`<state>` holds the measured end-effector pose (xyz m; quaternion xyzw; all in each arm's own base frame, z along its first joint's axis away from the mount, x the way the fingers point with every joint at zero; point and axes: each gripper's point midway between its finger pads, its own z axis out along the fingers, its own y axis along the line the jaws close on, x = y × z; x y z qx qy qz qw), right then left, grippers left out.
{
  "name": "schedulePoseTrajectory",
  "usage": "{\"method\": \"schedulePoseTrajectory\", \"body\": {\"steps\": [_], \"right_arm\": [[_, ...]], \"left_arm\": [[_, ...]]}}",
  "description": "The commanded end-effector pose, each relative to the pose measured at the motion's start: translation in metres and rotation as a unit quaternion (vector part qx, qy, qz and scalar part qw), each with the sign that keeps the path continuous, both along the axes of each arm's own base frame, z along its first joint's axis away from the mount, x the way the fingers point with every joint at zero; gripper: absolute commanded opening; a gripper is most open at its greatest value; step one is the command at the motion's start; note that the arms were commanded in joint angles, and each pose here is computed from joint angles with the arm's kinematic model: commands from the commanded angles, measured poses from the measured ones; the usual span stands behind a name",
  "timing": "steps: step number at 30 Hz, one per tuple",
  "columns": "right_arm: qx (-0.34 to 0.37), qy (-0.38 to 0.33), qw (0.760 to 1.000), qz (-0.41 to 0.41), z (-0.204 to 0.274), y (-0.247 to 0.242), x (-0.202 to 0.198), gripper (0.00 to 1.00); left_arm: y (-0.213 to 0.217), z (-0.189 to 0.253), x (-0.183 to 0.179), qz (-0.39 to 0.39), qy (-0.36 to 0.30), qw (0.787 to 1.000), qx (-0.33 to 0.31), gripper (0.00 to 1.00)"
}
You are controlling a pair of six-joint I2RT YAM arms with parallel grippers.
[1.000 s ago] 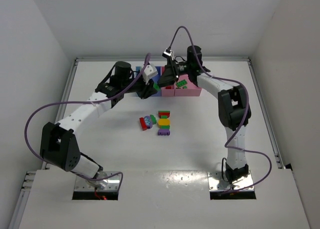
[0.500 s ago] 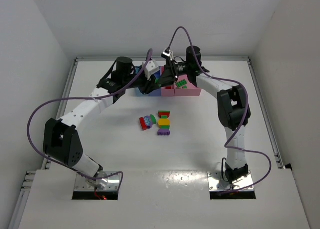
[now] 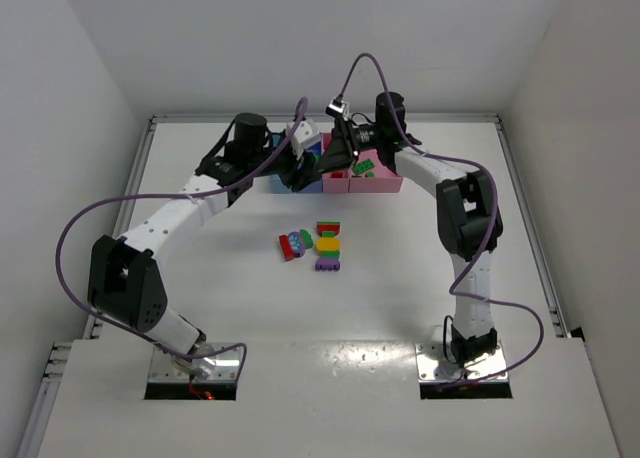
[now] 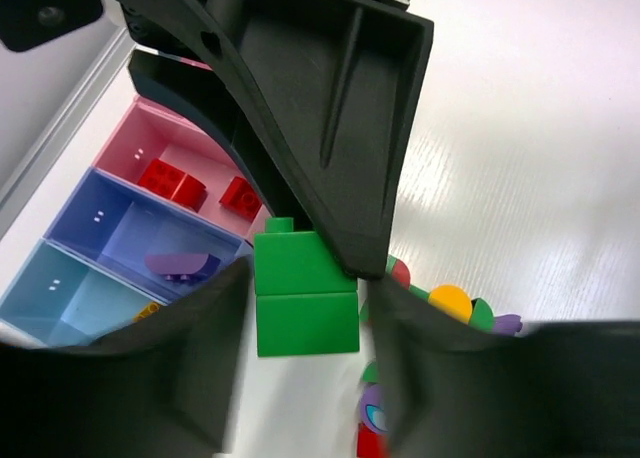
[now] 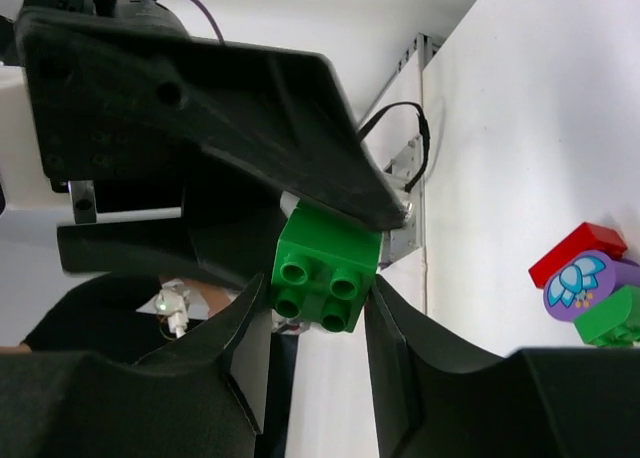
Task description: Sort the legos into containers by color
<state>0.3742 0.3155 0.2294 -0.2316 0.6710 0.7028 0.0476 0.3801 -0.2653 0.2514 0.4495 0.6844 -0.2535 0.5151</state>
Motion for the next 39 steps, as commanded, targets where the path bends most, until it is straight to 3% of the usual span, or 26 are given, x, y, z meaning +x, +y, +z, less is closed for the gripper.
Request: {"method": "schedulePoseTrajectory", "body": {"steps": [1, 2, 3, 7, 9, 12, 15, 16, 17, 20, 22, 28, 39], "right_arm": [[0.021, -0.055, 0.998, 0.039, 0.020, 0.002, -0.016, 0.00], [0.021, -0.055, 0.998, 0.034, 0.020, -0.002, -0.013, 0.00], [0.021, -0.055, 0.998, 0.034, 0.020, -0.002, -0.012, 0.00], [0.024, -0.065, 0.997, 0.028, 0.026, -0.006, -0.007, 0.00], [0.023, -0.065, 0.997, 0.024, 0.026, -0.009, -0.005, 0.00], [0.027, -0.080, 0.996, 0.014, 0.026, -0.017, -0.002, 0.00], [0.034, -0.108, 0.994, 0.001, 0.028, -0.029, -0.002, 0.00], [0.032, -0.106, 0.994, -0.005, 0.026, -0.035, -0.001, 0.00], [0.035, -0.117, 0.993, -0.005, 0.027, -0.035, -0.003, 0.00], [0.036, -0.122, 0.992, -0.010, 0.026, -0.040, -0.003, 0.00], [0.036, -0.122, 0.992, -0.010, 0.026, -0.040, -0.003, 0.00], [0.049, -0.163, 0.985, 0.000, 0.042, -0.033, -0.012, 0.00], [0.055, -0.176, 0.983, 0.010, 0.048, -0.021, -0.017, 0.00]], "left_arm": [[-0.013, 0.001, -0.010, -0.018, 0.011, 1.000, -0.014, 0.63], [-0.012, 0.007, -0.012, -0.018, 0.005, 1.000, -0.017, 0.75], [-0.011, 0.003, -0.016, -0.015, 0.016, 1.000, -0.020, 0.80], [-0.011, 0.010, -0.029, -0.019, 0.029, 0.998, -0.043, 0.86], [-0.009, 0.021, -0.032, -0.015, 0.037, 0.997, -0.070, 0.86], [0.003, 0.029, -0.032, -0.013, 0.100, 0.987, -0.126, 0.86], [0.021, 0.035, -0.033, -0.025, 0.166, 0.966, -0.195, 0.86], [0.025, 0.048, -0.028, -0.035, 0.148, 0.963, -0.222, 0.86], [0.034, 0.040, -0.031, -0.029, 0.211, 0.944, -0.253, 0.84], [0.041, 0.049, -0.027, -0.037, 0.235, 0.924, -0.300, 0.82], [0.040, 0.041, -0.024, -0.041, 0.244, 0.922, -0.297, 0.82], [0.026, 0.037, -0.025, -0.071, 0.316, 0.887, -0.328, 0.82], [0.011, 0.042, -0.015, -0.102, 0.326, 0.881, -0.327, 0.78]]}}
